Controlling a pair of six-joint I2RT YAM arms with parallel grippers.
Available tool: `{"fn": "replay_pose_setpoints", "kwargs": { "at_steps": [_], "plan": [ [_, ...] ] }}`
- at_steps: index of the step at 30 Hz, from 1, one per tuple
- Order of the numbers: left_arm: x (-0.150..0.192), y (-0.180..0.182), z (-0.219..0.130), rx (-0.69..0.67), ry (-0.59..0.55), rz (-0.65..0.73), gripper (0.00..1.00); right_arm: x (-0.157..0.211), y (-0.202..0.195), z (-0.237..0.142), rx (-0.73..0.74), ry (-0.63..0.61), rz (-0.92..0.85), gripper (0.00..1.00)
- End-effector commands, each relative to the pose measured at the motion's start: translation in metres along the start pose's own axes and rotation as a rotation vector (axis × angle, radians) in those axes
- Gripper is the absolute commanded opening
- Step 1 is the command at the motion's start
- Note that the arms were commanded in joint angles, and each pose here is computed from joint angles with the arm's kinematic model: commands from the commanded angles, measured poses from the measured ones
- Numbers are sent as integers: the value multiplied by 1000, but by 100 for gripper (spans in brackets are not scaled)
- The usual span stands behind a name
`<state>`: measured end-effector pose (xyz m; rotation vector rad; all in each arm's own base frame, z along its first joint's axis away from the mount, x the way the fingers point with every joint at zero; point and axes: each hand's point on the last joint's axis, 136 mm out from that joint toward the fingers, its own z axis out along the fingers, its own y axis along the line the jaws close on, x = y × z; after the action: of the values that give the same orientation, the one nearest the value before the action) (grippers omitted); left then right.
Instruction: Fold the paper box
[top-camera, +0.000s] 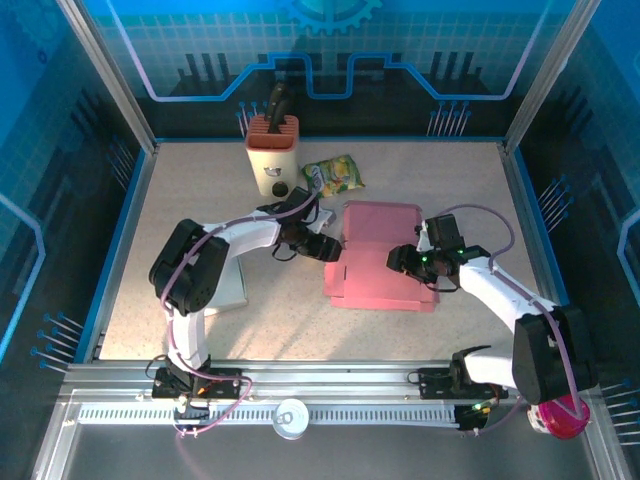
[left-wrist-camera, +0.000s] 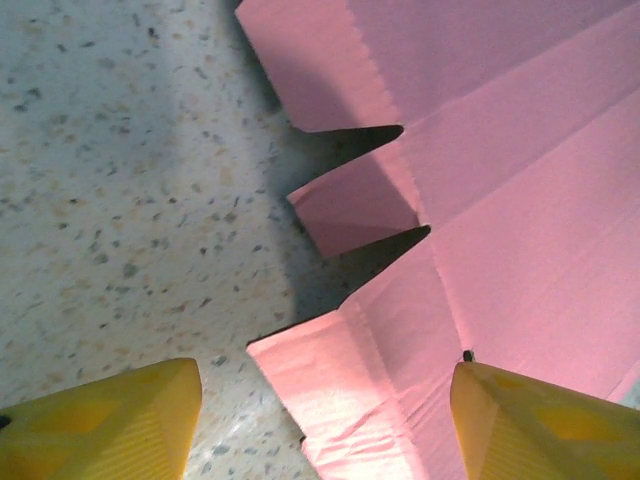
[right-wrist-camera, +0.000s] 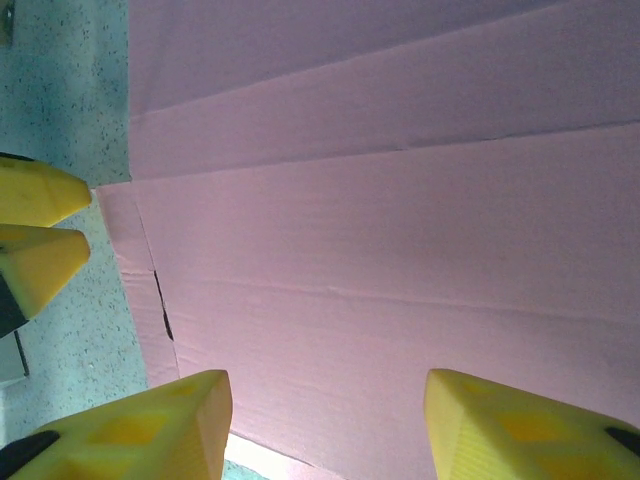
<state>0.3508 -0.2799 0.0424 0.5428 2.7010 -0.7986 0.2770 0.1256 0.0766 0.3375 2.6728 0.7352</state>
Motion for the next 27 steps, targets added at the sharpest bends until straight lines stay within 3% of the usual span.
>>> {"fn": "replay_pose_setpoints", "kwargs": {
  "at_steps": [1, 17, 21, 27],
  "plan": [
    [8, -2, 12, 67, 34, 3, 68, 4, -1, -2, -12, 15, 5, 54],
    [8, -12, 18, 161, 13, -20, 63, 5, 1, 0, -23, 18, 10, 53],
    [7, -13, 15, 163, 6, -18, 58, 5, 2, -2, -23, 16, 10, 53],
    [3, -14, 10, 153, -11, -25, 41, 5, 3, -2, -27, 14, 11, 54]
  ]
}}
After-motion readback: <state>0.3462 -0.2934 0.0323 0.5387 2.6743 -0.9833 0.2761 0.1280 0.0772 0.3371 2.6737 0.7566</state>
